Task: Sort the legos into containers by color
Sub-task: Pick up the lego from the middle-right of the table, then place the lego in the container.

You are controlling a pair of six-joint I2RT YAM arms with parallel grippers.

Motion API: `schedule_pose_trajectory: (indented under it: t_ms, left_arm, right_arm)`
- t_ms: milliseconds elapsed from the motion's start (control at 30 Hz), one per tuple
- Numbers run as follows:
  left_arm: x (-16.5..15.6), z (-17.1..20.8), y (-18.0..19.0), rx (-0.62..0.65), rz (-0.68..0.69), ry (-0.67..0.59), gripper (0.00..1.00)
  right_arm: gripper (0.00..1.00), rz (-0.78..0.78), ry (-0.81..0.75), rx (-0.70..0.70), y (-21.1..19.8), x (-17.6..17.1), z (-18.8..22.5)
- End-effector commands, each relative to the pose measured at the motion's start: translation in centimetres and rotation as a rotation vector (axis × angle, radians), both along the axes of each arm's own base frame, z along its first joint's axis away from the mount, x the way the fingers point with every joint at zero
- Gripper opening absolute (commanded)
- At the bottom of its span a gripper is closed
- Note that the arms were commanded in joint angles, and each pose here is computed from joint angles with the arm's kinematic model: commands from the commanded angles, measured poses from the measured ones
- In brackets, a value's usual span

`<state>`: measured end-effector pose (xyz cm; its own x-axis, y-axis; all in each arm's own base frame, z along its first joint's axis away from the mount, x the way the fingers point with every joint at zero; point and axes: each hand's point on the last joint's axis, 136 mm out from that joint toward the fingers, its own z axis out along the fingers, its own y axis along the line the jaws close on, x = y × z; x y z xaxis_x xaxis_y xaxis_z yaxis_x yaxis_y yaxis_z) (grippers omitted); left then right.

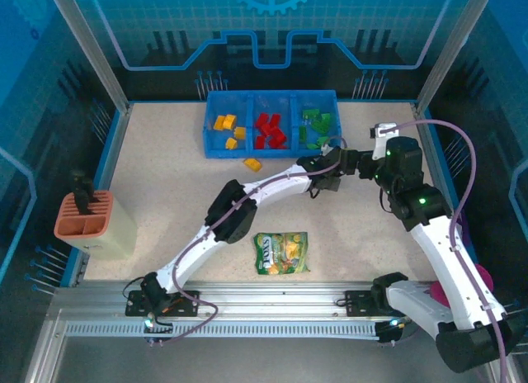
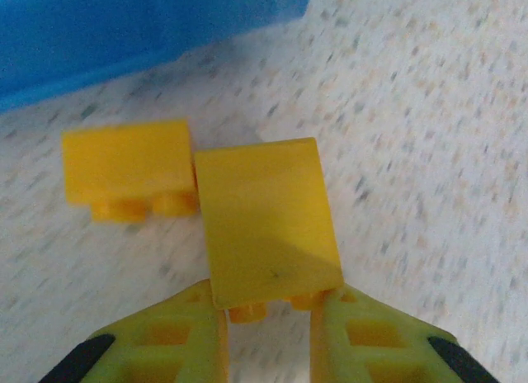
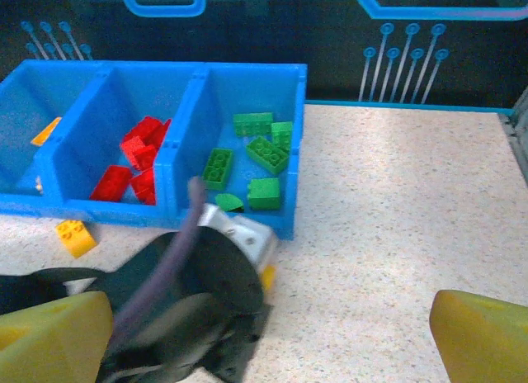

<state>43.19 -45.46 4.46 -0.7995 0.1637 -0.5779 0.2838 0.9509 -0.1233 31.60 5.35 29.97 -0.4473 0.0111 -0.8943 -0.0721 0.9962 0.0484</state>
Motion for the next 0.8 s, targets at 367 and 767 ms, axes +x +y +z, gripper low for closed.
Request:
schedule_pose_trajectory:
  t_ms: [367,767]
  left_arm:
    - [-2.1,17.1,12.3,-0.096,0.074,-0.187,0.2]
    - [6.0,21.5,28.6,0.042,0.303,-0.362,0.22]
  right_arm:
    - [1.0,-0.032,0.148,0.09,-0.4,2.7,-4.8]
    - [0.97,0.0,0.492,0.141,5.2,6.7,-15.3]
